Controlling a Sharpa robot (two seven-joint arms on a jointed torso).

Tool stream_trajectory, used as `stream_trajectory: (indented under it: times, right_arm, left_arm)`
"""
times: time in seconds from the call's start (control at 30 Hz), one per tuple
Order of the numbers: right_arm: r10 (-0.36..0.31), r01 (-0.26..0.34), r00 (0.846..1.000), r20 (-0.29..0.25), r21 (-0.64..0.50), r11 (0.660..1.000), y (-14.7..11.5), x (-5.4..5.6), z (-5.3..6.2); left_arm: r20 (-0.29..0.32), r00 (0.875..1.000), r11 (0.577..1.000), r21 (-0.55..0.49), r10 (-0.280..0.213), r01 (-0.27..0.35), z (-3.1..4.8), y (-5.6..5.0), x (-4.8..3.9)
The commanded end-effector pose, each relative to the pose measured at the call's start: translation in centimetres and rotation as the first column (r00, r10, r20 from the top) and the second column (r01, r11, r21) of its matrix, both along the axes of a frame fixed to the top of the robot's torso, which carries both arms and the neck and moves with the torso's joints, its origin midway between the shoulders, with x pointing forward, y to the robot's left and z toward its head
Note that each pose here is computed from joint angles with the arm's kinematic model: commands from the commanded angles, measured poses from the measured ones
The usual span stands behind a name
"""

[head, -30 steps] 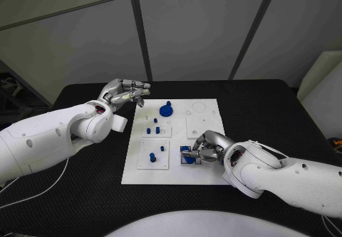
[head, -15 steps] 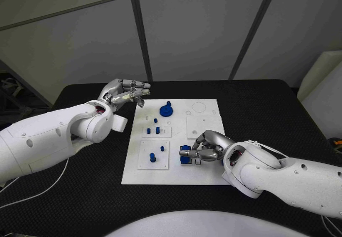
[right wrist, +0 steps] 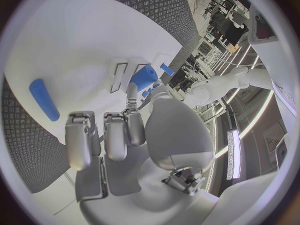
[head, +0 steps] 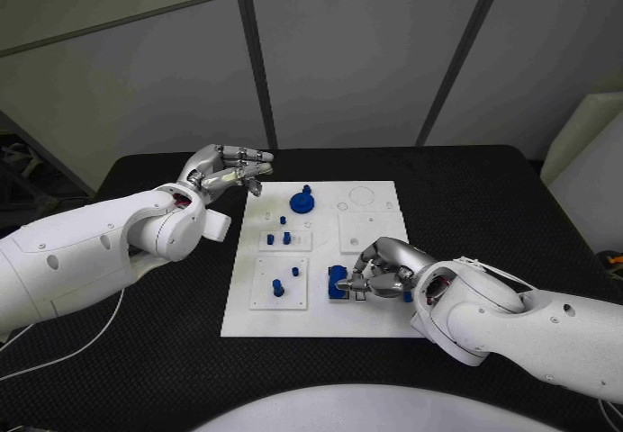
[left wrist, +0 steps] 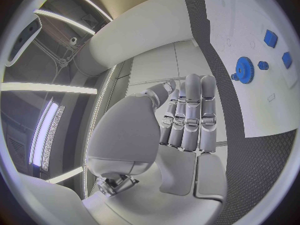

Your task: Assemble the parts on the task board

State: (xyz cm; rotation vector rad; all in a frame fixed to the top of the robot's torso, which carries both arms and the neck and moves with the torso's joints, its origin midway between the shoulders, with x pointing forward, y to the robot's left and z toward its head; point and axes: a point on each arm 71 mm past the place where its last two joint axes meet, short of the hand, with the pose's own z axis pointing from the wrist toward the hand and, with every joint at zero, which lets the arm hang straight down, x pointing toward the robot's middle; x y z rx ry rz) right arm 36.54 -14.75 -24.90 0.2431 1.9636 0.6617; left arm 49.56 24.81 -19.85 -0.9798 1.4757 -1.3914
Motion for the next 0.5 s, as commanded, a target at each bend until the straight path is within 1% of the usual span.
stream_trajectory:
  times: [0.03,0.17,0.5]
  right_arm:
    - [0.025,-0.024,0.999,0.035,-0.007,1.000,0.28,0.07,0.25]
    - [0.031,-0.031,0.999,0.032,-0.029,0.999,0.37,0.17,0.09]
    - [0.035,-0.031,0.998,0.052,-0.077,0.997,0.30,0.39,-0.02]
  left_arm:
    - [0.004,1.000,1.000,-0.006,-0.007,0.007,0.10,-0.16,0.00]
    - [0.004,1.000,1.000,-0.006,-0.006,0.006,0.10,-0.12,0.00]
    - [0.004,1.000,1.000,-0.005,-0.005,0.005,0.11,-0.04,-0.03]
